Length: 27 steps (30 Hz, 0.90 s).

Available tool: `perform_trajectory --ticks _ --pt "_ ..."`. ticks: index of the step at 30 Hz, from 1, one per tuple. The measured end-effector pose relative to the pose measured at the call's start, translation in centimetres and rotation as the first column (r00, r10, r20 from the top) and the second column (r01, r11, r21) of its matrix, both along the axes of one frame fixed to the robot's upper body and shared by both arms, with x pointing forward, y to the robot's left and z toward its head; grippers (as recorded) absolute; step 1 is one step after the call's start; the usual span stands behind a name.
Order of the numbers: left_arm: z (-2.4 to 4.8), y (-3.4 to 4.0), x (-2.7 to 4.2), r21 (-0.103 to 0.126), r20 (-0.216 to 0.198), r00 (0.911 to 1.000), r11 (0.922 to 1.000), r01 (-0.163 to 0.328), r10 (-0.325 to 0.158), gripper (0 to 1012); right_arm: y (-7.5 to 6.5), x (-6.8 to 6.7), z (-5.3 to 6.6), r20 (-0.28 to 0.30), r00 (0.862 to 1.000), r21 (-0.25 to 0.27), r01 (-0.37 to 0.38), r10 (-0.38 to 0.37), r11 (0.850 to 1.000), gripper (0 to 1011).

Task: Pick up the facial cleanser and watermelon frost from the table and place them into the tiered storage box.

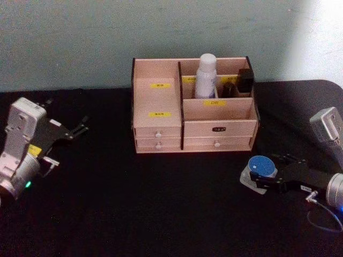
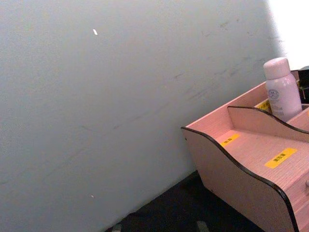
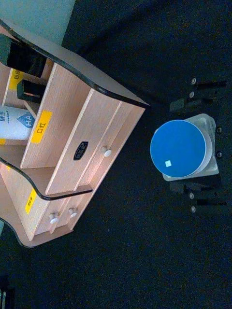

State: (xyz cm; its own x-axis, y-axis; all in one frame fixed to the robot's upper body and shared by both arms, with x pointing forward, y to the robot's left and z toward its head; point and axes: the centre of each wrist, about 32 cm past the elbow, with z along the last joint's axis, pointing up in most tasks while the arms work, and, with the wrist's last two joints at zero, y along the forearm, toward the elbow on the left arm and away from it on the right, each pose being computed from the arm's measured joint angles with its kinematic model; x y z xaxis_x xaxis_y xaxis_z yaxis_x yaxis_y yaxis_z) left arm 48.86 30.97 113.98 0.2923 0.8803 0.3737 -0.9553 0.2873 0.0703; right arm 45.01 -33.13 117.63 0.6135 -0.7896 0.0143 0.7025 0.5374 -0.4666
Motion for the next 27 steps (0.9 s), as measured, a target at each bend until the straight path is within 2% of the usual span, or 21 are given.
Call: perform_trajectory --ticks 9,27 --pt "0.00 0.00 0.00 0.000 0.000 1.0000 1.0000 0.000 0.000 1001 0.01 0.00 0.03 0.001 1.000 0.000 0.000 0.000 1.000 710" --pt "0.00 0.00 0.00 0.000 0.000 1.0000 1.0000 0.000 0.000 1001 0.00 0.00 0.03 0.001 1.000 0.000 0.000 0.000 1.000 707"
